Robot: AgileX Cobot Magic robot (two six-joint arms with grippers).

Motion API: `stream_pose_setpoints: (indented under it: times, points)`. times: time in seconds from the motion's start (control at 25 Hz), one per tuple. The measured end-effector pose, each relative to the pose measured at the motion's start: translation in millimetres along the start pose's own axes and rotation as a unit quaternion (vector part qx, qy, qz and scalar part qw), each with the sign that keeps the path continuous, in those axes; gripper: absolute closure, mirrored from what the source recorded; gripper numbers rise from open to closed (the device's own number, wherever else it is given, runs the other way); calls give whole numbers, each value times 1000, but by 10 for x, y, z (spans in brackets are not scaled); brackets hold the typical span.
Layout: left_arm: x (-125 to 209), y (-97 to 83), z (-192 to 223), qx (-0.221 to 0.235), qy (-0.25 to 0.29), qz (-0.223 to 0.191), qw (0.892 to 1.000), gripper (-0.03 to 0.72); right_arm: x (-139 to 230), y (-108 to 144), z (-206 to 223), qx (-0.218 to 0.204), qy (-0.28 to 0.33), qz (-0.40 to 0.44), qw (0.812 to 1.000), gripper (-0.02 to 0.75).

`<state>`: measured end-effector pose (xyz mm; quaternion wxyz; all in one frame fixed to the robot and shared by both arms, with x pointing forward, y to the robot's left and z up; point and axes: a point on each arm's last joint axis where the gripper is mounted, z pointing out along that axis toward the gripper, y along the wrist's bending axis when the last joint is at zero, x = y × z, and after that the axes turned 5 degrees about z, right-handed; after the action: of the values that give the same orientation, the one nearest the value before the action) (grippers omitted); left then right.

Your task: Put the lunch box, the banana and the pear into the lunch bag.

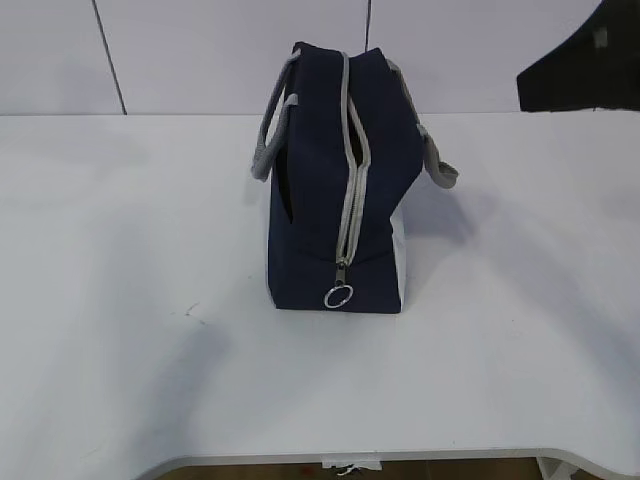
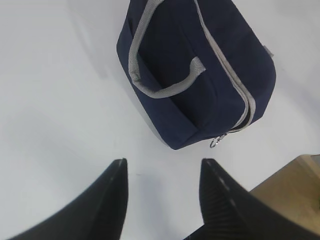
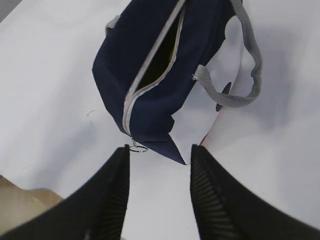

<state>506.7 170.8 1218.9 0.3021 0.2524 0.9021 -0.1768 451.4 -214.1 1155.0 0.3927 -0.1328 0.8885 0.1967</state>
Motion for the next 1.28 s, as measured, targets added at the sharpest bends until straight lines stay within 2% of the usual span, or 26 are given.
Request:
stream_pose_setpoints:
  times: [0.24, 0.4, 0.52, 0.64, 0.88, 1.08, 1.28]
  points:
    - [0, 2, 0, -1, 0, 0, 1000, 336, -22, -113, 291, 17, -18, 10, 1000, 416]
    - [44, 63, 63, -31, 18, 10, 999, 337, -22, -202, 590, 28, -6, 11, 1000, 427]
    - [184, 138, 210, -51, 57, -2, 997, 337, -19, -178, 727, 33, -48, -17, 998, 442]
    - [389, 156, 303, -52, 92, -13, 994, 337, 51, -67, 822, 28, -86, -47, 995, 451]
    - [752, 115, 249, -51, 120, -21, 991, 337, 475, 156, 1043, 13, -132, -86, 988, 460]
    - [811, 76, 126, -52, 106, -18, 993, 337, 859, 143, 1169, 26, -155, -101, 982, 461]
    - [813, 71, 110, -52, 104, -18, 993, 340, 1292, 75, 1420, 40, -123, -139, 982, 461]
